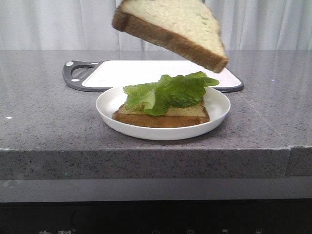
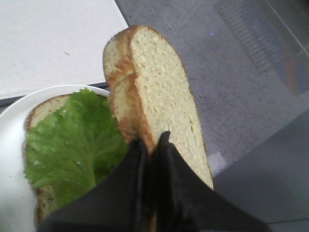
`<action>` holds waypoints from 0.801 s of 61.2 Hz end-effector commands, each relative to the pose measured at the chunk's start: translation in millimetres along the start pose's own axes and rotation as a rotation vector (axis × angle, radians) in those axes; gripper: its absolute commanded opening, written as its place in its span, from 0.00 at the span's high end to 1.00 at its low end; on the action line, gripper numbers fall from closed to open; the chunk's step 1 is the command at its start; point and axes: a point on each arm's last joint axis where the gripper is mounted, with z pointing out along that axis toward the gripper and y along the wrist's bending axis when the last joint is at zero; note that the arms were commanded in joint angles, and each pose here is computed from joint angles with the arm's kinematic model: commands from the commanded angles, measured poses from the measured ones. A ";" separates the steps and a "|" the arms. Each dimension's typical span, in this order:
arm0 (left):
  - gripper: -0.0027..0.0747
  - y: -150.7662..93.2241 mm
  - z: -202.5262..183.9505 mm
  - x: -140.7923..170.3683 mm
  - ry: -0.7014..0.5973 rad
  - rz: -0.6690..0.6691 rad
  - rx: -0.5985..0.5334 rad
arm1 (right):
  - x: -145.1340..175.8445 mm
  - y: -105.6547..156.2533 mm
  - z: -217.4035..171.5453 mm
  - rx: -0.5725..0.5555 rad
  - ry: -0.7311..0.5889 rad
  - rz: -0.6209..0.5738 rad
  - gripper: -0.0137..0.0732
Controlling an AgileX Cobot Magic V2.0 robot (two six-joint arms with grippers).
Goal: Left arm grabs bread, right arm adds lettuce
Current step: 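Bring the held bread slice over the lettuce with the left gripper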
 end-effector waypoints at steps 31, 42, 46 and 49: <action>0.99 64.8 21.0 -25.0 0.135 -0.295 0.468 | -14.4 -3.2 -2.2 0.038 -0.091 0.015 0.97; 0.99 73.5 30.6 -19.2 0.166 -0.302 0.437 | -14.4 -3.2 -2.2 0.038 -0.091 0.015 0.97; 0.99 75.9 33.0 -18.3 0.169 -0.303 0.424 | -14.4 -3.2 -2.2 0.038 -0.091 0.015 0.97; 0.99 77.3 33.8 -19.0 0.158 -0.306 0.410 | -14.4 -3.2 -2.2 0.038 -0.091 0.015 0.97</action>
